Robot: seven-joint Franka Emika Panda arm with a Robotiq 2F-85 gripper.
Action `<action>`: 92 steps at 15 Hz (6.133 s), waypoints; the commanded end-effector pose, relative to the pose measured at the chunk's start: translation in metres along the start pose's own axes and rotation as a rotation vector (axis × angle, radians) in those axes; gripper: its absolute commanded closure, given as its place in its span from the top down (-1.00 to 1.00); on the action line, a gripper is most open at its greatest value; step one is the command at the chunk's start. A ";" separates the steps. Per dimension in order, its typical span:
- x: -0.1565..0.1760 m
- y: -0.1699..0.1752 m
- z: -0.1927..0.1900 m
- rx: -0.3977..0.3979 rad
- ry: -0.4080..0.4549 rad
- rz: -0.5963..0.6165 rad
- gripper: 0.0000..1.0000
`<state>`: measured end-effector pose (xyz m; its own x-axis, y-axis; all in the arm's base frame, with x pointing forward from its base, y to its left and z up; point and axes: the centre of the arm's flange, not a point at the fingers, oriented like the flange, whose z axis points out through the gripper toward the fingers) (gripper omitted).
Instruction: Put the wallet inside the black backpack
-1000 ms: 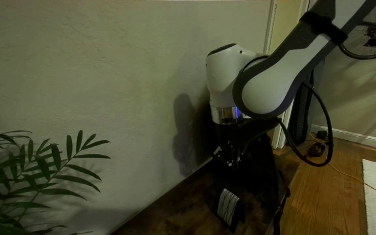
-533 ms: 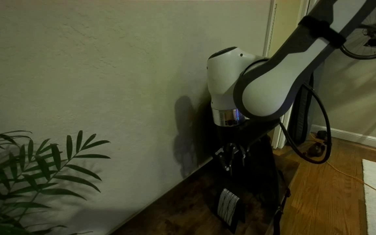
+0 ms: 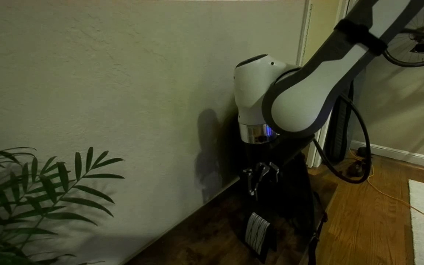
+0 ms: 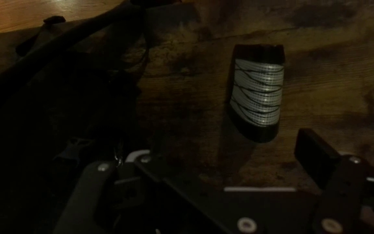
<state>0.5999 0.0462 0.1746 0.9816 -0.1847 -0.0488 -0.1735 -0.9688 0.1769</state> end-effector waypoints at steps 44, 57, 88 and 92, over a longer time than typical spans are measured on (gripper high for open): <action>0.011 -0.013 0.084 0.166 -0.040 -0.127 1.00; 0.011 -0.011 0.090 0.187 -0.044 -0.106 -0.18; 0.009 0.009 0.003 0.030 0.239 0.164 -0.93; -0.004 0.001 -0.009 -0.012 0.277 0.207 -0.93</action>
<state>0.6267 0.0401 0.1622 0.9326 -0.2947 0.2081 -0.3277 -0.9333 0.1469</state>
